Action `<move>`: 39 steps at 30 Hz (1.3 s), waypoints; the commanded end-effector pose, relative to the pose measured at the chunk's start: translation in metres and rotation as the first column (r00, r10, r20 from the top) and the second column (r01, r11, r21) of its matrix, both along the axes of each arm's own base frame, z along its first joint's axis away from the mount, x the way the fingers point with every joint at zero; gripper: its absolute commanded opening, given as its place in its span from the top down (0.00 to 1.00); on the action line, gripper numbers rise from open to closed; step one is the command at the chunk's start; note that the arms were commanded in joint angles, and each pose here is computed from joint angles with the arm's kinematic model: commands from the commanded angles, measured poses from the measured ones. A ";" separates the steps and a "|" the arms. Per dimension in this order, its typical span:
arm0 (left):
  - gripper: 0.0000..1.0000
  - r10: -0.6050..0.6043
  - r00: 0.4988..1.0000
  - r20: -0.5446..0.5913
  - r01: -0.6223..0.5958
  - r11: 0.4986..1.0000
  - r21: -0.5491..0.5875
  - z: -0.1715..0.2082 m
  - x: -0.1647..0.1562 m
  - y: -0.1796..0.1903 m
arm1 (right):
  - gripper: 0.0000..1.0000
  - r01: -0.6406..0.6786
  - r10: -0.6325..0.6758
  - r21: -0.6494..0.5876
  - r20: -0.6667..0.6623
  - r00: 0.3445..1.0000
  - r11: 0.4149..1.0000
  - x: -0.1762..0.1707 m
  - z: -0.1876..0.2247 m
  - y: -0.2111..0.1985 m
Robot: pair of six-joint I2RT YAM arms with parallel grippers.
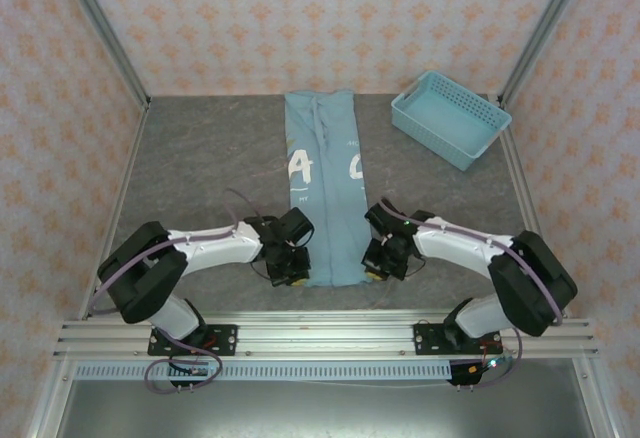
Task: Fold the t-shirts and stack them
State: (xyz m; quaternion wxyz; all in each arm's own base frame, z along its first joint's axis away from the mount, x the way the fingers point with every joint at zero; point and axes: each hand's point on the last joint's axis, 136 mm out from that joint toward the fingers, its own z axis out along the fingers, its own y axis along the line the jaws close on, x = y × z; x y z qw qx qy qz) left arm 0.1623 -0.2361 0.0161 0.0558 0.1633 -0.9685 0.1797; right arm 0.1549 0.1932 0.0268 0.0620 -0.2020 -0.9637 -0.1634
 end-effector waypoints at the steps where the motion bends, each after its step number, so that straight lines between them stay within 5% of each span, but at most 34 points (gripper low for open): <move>1: 1.00 0.012 0.999 -0.035 -0.011 1.000 0.025 -0.006 -0.019 0.011 | 1.00 0.027 -0.027 0.015 0.003 1.000 1.000 -0.010 0.007 0.003; 9: 1.00 0.033 0.999 0.019 -0.033 0.999 0.011 0.010 -0.028 0.014 | 1.00 0.020 -0.020 -0.028 0.006 1.000 0.999 -0.031 0.012 -0.005; 22: 1.00 0.097 0.984 0.146 -0.092 0.995 -0.044 0.064 0.003 0.011 | 1.00 0.055 -0.048 -0.058 0.118 0.992 0.997 -0.010 0.050 -0.011; 39: 1.00 0.275 0.915 0.294 -0.266 0.961 -0.069 0.114 0.134 0.035 | 1.00 0.059 -0.028 -0.101 0.287 0.957 0.993 0.132 0.102 0.012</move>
